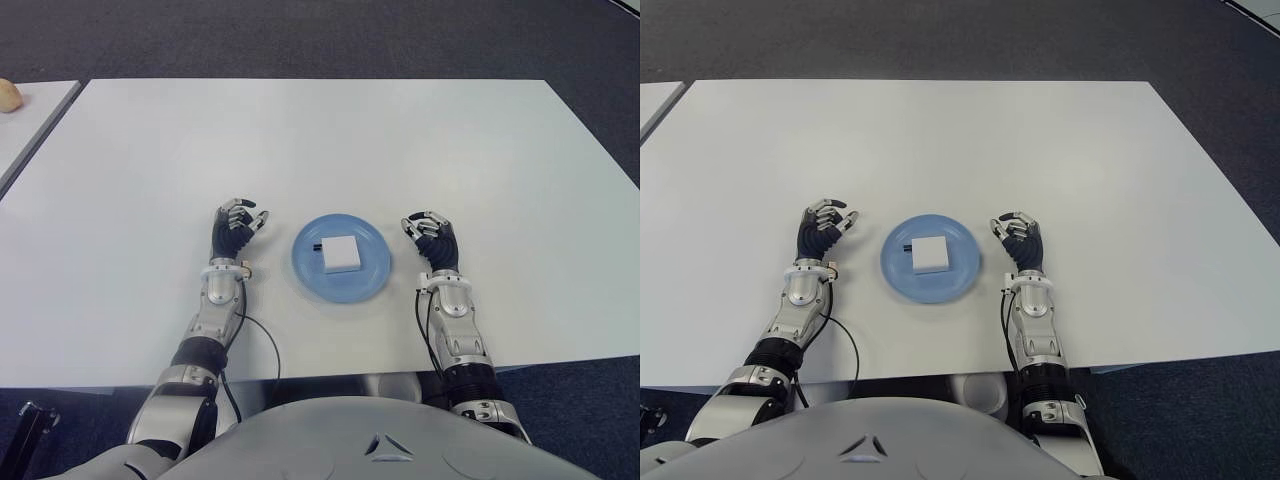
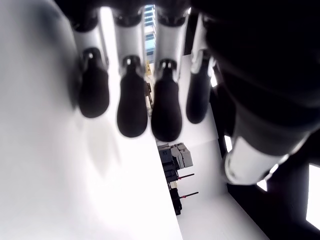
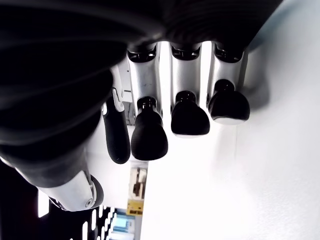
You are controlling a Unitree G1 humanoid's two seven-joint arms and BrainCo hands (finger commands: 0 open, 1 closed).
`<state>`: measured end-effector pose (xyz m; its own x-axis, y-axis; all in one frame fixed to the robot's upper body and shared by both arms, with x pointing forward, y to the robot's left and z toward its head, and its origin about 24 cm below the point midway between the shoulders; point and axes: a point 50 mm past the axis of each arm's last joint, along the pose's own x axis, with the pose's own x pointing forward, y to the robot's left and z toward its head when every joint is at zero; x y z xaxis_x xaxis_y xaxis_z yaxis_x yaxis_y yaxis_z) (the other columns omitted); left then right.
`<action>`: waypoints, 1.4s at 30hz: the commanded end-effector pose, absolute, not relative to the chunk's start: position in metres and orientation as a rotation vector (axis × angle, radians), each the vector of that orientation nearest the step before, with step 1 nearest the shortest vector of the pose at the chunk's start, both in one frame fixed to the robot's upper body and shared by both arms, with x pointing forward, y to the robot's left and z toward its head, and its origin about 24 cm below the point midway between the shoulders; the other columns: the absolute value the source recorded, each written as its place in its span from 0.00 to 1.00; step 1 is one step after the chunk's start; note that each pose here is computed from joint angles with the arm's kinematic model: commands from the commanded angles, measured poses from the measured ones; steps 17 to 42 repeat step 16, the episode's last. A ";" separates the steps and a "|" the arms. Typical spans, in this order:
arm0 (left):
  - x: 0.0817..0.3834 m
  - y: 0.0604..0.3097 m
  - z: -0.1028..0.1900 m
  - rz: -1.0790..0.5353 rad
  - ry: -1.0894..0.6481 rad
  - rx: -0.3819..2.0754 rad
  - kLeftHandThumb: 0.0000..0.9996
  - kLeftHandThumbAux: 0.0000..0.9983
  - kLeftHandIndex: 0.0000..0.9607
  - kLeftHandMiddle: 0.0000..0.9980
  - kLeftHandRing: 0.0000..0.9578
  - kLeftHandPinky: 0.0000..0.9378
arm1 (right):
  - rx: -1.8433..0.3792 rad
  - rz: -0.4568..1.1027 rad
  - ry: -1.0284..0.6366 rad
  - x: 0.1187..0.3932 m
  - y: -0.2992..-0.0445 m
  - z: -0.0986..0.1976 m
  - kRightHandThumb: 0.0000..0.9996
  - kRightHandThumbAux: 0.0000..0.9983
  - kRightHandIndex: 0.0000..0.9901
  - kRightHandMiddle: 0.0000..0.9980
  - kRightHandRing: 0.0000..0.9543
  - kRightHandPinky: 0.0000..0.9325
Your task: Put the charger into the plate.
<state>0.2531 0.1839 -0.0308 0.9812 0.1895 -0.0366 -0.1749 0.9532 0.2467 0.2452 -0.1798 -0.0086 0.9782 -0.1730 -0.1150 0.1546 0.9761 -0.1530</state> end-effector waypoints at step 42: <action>0.243 0.183 -0.042 0.146 0.144 0.241 0.71 0.72 0.45 0.70 0.72 0.72 | -0.130 -0.162 0.199 0.239 -0.179 -0.020 0.70 0.73 0.44 0.82 0.88 0.90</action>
